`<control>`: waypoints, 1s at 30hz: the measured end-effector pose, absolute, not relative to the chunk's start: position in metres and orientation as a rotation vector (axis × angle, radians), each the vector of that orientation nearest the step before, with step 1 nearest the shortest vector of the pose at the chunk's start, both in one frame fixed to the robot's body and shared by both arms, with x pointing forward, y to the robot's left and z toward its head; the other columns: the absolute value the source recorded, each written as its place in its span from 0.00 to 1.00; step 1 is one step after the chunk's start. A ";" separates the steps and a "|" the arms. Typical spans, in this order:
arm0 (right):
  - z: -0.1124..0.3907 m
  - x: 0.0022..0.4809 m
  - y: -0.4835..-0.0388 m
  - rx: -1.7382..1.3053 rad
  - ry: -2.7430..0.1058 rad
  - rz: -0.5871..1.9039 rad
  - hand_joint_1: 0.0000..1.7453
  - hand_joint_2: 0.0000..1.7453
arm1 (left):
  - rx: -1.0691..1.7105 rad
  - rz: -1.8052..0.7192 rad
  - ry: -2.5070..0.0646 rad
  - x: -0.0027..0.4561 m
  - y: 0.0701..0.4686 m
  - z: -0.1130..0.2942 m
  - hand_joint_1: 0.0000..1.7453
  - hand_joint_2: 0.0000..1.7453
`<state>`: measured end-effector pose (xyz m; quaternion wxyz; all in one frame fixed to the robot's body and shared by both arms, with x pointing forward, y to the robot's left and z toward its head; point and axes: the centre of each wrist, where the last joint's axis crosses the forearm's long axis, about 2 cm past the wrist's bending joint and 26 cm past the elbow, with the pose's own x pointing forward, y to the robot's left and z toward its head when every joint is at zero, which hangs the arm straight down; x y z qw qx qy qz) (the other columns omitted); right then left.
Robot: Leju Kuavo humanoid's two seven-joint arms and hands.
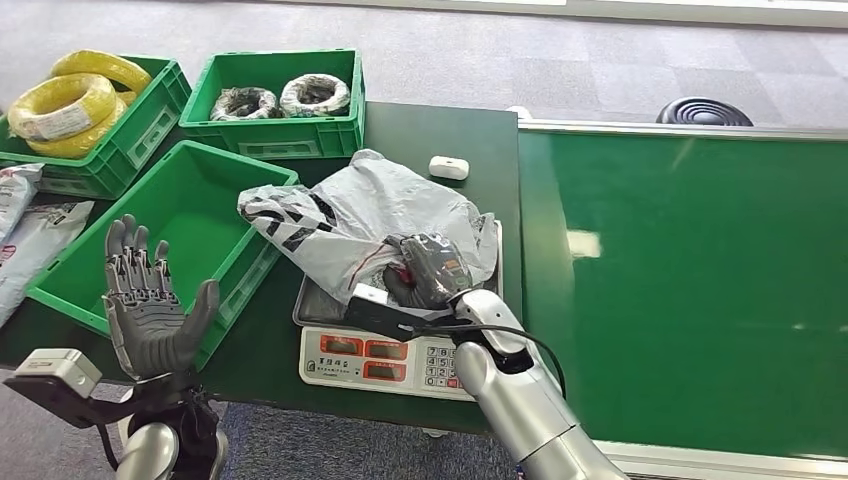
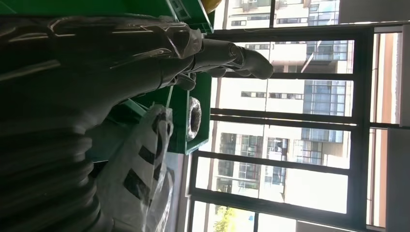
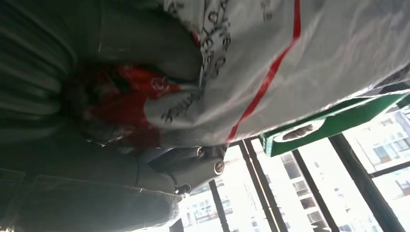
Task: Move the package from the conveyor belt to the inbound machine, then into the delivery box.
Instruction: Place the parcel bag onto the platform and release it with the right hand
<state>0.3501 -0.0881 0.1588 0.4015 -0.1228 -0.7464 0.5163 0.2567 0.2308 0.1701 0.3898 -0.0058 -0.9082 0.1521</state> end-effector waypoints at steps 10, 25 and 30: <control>0.219 0.343 -0.113 -0.618 -2.378 0.668 0.00 0.00 | -0.020 0.394 -2.314 0.261 0.227 0.174 0.00 1.00; 0.263 0.299 -0.160 -0.801 -2.777 -0.019 0.00 0.00 | -0.053 0.371 -2.286 0.262 0.222 0.163 0.00 1.00; 0.274 0.282 -0.177 -0.839 -2.786 -0.202 0.00 0.00 | -0.048 0.365 -2.296 0.262 0.223 0.163 0.00 1.00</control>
